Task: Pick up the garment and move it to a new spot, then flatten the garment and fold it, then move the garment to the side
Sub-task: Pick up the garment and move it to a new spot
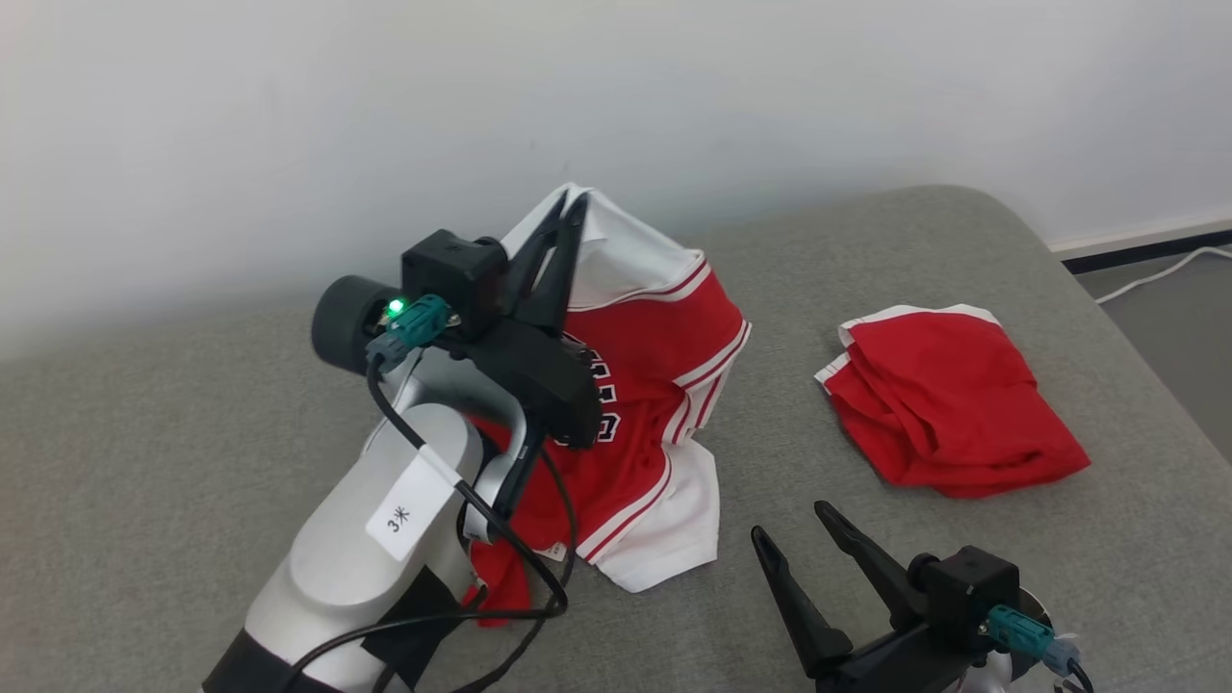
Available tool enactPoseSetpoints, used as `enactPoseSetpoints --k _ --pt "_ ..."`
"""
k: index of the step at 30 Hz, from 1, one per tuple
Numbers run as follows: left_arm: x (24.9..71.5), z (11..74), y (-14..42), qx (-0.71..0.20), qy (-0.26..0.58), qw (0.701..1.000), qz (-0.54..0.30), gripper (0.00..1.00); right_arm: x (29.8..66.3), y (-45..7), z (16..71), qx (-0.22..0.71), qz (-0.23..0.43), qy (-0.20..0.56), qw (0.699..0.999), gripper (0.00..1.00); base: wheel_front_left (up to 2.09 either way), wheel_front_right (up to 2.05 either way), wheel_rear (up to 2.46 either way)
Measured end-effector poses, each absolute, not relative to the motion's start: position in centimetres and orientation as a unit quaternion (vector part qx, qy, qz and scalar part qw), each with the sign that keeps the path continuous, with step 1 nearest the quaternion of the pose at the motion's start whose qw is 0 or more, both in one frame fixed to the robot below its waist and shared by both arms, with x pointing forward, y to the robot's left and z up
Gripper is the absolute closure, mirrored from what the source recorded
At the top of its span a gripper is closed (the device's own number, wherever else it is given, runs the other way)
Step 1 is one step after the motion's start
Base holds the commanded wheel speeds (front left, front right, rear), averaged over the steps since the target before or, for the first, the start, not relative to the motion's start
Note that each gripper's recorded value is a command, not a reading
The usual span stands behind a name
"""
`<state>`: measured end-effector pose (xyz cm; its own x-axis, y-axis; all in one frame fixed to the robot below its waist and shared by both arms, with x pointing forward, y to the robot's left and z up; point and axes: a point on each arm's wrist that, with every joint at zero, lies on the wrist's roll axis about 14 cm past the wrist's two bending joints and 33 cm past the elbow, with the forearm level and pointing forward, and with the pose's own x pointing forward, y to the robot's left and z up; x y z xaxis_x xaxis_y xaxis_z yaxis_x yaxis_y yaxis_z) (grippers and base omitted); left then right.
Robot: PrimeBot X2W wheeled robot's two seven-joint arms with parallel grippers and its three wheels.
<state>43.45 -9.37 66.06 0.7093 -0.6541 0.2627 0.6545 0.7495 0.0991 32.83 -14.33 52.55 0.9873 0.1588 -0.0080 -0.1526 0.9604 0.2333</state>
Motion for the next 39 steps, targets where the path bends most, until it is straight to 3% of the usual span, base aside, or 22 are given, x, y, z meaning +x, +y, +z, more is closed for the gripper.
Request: enactPoseSetpoints --k 8,13,17,18,19,28,39 --pt "39.5 66.2 -14.5 -0.004 -0.146 0.88 -0.451 1.0 32.0 -15.5 52.3 0.118 0.059 0.013 0.991 0.0 0.0 0.0 0.0" --pt "35.1 63.8 -18.0 -0.022 -0.103 0.842 -0.529 1.0 31.7 -16.3 52.0 0.118 0.045 0.018 0.992 0.0 0.0 0.0 0.0" --pt "33.6 61.8 -19.0 -0.024 -0.069 0.831 -0.551 1.0 31.8 -16.4 51.8 0.118 0.043 0.022 0.992 0.0 0.0 0.0 0.0" --pt "33.5 61.3 -19.2 -0.026 -0.059 0.83 -0.553 0.64 31.8 -16.3 51.7 0.117 0.044 0.022 0.992 0.0 0.0 0.0 0.0" --pt "33.4 60.9 -19.2 -0.029 -0.051 0.83 -0.555 0.0 31.9 -16.2 51.7 0.117 0.045 0.023 0.992 0.0 0.0 0.0 0.0" --pt "33.6 59.0 -18.7 -0.068 0.012 0.833 -0.55 0.0 32.4 -16.7 51.4 0.115 0.04 0.024 0.992 0.0 0.0 0.0 0.0" --pt "39.5 57.1 -12.8 -0.074 0.039 0.896 -0.437 0.0 33.4 -15.2 51.5 0.116 0.064 0.023 0.991 0.0 0.0 0.0 0.0"
